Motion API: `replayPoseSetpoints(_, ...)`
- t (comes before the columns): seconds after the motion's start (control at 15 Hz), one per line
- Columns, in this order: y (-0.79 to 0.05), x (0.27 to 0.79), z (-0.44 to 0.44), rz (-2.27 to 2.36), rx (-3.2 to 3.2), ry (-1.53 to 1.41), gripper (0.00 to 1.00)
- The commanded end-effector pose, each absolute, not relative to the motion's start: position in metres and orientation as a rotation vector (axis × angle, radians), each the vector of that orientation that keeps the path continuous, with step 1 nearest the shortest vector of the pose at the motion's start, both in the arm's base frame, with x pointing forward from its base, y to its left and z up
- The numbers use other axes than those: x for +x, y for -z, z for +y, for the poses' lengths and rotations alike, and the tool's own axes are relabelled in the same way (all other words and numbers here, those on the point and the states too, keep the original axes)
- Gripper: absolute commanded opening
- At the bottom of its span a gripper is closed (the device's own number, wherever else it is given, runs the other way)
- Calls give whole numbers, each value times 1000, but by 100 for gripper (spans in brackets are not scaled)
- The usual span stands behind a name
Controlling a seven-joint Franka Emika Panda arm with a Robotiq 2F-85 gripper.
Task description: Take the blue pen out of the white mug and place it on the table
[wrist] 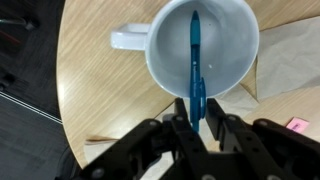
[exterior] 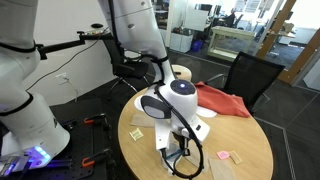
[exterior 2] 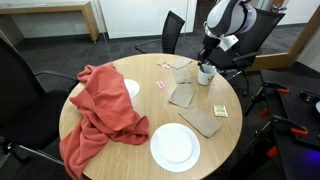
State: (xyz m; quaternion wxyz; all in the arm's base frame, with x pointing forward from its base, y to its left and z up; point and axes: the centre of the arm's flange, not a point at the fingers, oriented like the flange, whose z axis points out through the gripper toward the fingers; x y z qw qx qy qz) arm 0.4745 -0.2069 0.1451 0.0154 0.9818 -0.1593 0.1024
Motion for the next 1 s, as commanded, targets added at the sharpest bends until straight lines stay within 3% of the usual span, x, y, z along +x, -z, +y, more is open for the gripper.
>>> replayPoseSetpoints(0.0, -147, 480, -207, -476, 3034, -340, 0)
replayPoseSetpoints(0.2, -156, 477, -204, -472, 3035, -358, 4)
replayPoseSetpoints(0.93, -263, 456, -182, -430, 2983, -643, 4)
